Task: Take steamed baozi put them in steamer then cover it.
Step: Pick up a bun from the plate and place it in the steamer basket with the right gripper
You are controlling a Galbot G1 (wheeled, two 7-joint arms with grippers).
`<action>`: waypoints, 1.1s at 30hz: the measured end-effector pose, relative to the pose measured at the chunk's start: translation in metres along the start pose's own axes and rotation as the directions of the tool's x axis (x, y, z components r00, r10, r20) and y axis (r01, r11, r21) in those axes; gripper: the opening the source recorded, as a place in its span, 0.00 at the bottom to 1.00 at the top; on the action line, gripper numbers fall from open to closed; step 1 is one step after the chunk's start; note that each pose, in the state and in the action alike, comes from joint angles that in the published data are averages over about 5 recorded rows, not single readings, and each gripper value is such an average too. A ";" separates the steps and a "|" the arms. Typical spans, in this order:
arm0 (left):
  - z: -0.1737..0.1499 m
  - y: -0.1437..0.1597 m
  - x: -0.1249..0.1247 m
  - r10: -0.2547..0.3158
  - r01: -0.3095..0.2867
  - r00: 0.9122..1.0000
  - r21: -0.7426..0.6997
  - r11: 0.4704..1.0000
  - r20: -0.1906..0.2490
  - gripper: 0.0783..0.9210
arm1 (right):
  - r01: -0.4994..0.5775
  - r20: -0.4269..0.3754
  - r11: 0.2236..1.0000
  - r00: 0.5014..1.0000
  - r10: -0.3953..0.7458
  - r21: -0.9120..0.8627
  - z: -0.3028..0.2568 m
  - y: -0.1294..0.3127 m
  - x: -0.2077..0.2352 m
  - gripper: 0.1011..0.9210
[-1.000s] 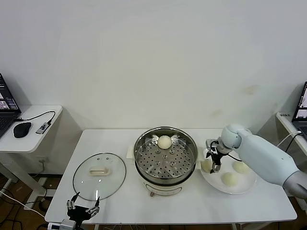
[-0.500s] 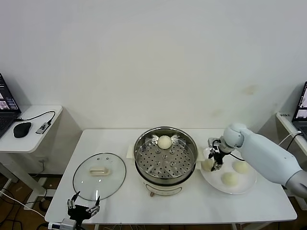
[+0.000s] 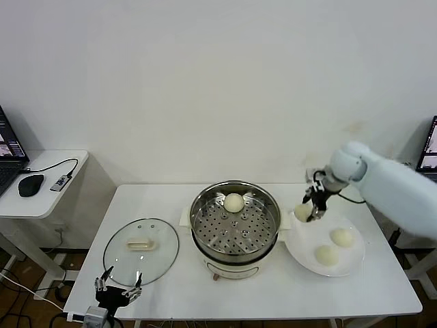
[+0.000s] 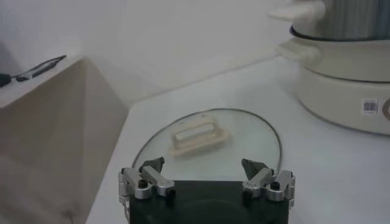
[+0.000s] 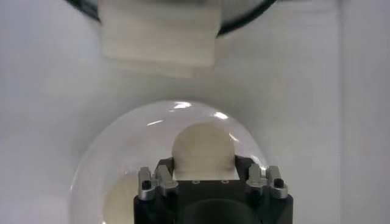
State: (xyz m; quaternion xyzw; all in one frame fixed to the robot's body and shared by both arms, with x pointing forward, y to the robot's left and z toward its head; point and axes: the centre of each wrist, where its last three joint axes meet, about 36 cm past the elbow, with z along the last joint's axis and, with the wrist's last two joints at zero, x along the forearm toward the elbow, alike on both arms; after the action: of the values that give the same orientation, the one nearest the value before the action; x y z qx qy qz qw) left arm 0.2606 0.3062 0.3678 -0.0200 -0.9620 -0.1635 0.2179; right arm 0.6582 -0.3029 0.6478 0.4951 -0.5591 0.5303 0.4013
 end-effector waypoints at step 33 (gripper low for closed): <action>-0.023 -0.001 0.004 -0.020 0.019 0.999 0.011 1.000 0.039 0.88 | 0.153 0.028 0.973 0.987 -0.160 0.172 -0.237 -0.025 -0.003 0.63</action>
State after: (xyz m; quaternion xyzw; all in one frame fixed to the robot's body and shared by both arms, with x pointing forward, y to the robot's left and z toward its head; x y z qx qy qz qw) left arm 0.2668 0.2977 0.3884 -0.0126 -0.9670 -0.1600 0.1977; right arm 0.6656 -0.0662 0.6768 0.5808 -0.4795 0.5320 0.3869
